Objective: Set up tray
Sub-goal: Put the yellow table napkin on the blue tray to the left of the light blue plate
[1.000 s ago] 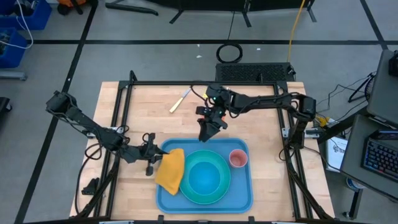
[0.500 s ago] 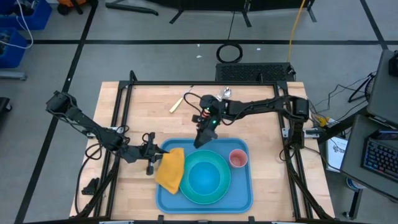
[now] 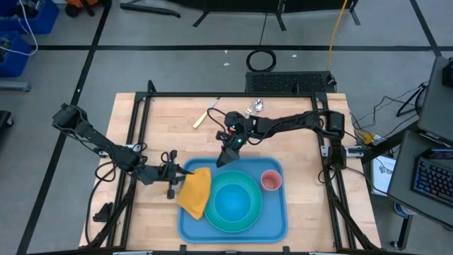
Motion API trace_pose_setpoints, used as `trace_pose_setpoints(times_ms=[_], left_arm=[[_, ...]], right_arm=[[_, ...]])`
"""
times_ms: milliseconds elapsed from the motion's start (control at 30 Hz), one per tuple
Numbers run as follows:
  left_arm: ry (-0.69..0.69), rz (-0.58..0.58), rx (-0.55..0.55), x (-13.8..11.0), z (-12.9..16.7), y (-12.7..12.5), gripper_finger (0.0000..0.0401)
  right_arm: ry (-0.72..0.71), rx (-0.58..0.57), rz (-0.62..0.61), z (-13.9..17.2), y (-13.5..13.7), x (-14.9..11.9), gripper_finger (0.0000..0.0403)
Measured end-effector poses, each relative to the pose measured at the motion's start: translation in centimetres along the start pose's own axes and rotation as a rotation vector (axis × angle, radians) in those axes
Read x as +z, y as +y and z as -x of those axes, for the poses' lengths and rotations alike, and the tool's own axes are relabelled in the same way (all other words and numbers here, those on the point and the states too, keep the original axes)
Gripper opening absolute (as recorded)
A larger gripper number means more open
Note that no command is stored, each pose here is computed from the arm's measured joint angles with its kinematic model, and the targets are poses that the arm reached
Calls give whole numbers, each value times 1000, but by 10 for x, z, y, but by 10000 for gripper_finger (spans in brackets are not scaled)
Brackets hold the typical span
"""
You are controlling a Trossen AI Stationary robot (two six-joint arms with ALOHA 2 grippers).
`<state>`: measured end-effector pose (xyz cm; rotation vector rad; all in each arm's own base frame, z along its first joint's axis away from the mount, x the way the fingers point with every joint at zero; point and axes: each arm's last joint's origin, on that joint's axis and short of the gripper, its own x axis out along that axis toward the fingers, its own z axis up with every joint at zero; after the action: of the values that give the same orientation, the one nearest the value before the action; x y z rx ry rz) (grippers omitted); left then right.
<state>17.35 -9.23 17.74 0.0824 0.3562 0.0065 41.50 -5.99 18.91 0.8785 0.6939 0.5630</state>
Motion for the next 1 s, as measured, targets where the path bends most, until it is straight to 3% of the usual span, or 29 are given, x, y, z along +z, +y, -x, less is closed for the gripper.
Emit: trace_pose_setpoints(times_ms=[600, 1000], left_arm=[[-29, -52, 13, 3, 0, 0, 37], [-39, -69, 12, 4, 0, 0, 37]], right_arm=[[3, 41, -11, -22, -8, -4, 172], [-35, 2, -52, -24, -25, -4, 172]])
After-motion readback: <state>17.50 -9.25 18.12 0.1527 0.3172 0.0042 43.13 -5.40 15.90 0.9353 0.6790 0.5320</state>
